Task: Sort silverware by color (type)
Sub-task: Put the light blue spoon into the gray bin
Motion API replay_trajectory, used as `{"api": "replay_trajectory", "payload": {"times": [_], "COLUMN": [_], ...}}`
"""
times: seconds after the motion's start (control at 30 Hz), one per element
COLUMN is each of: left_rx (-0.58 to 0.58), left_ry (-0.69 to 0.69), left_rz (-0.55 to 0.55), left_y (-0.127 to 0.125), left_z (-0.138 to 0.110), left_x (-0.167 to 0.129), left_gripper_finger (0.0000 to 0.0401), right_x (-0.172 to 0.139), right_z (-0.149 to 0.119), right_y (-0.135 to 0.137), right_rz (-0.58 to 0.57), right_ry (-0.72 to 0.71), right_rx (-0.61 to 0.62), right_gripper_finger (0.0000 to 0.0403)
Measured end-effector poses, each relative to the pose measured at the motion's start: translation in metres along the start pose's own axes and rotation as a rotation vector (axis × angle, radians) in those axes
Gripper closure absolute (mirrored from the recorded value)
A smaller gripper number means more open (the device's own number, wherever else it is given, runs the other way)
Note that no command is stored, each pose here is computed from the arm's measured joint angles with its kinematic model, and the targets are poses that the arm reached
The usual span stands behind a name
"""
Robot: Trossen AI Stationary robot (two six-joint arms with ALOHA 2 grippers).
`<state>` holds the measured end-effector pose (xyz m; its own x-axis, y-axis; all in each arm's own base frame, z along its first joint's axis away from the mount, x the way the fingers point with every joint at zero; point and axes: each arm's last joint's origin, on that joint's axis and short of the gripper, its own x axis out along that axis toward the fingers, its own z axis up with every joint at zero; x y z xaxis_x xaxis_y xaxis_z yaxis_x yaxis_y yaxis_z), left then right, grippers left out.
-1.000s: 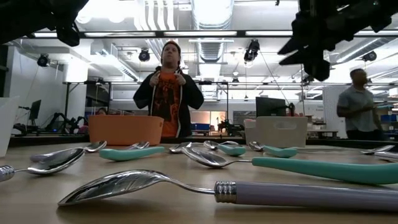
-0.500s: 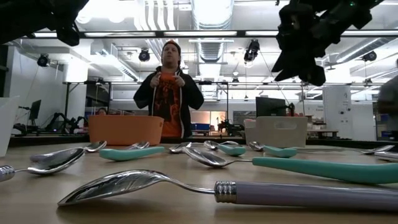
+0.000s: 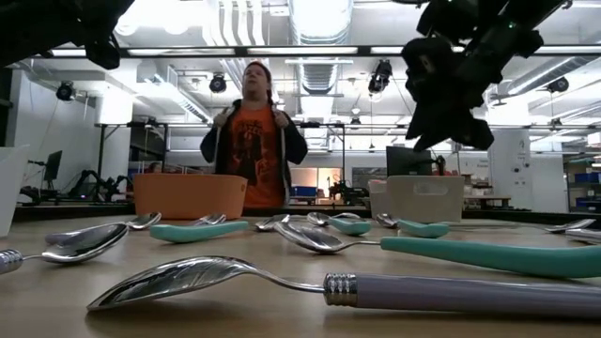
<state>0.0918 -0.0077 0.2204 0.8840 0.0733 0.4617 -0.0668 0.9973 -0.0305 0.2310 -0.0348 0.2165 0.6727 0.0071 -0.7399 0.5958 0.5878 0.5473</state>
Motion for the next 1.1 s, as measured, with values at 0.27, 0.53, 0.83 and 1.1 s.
{"api": "replay_trajectory", "payload": {"times": [0.27,0.53,0.83,1.1], "left_rx": [0.0,0.0,0.0,0.0], "left_ry": [0.0,0.0,0.0,0.002], "left_rz": [0.0,0.0,0.015,0.025], "left_y": [0.0,0.0,0.0,0.001], "left_z": [0.0,0.0,0.0,0.0], "left_x": [0.0,0.0,0.0,0.0], "left_gripper_finger": [0.0401,0.0401,0.0401,0.0401], "right_x": [0.017,0.025,0.039,0.059], "right_z": [-0.002,-0.002,0.007,0.0], "right_y": [-0.005,-0.005,0.002,-0.001], "right_rz": [-0.039,-0.044,0.038,0.029], "right_ry": [0.067,0.069,-0.003,0.091], "right_rx": [0.01,0.049,0.069,0.133], "right_gripper_finger": [0.0307,0.0307,0.0307,0.0307]}}
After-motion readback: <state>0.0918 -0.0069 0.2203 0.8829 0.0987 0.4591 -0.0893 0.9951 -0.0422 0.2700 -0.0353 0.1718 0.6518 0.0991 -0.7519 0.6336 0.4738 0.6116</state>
